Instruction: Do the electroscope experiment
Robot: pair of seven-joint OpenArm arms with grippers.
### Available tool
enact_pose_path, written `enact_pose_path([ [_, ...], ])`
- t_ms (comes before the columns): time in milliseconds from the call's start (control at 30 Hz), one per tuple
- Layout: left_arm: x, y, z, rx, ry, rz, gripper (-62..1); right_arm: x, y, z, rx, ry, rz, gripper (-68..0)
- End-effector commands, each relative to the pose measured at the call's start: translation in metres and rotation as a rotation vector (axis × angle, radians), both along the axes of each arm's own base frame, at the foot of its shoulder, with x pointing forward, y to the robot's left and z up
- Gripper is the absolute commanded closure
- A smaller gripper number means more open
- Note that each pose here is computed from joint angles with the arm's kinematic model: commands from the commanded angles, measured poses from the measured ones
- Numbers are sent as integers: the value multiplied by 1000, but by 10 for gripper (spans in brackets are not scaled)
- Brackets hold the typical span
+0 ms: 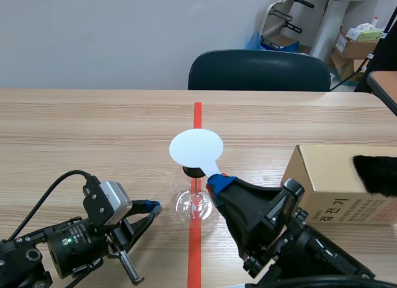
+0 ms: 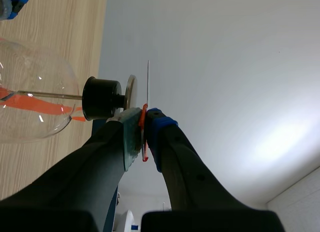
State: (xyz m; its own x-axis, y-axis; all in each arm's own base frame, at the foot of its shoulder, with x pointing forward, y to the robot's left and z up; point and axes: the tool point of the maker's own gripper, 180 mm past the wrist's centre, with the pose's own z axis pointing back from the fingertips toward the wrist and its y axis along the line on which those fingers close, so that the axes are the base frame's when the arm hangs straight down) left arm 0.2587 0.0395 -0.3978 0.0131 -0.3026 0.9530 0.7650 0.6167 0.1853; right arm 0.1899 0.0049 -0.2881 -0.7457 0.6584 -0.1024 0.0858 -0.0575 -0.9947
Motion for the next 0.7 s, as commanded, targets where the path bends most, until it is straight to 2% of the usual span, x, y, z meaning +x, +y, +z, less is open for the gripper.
enact_pose_path([
  [0, 5, -1, 9, -23, -26, 1, -41, 4, -2, 7, 6, -30, -3, -11],
  [367, 5, -1, 9, -24, -26, 2, -40, 6, -4, 8, 8, -31, -21, -11],
  [500, 5, -1, 9, -24, -26, 2, -40, 14, -12, 9, 14, -34, -82, -10],
  [667, 5, -1, 9, -24, -26, 2, -40, 29, -31, 12, 28, -42, -219, -11],
])
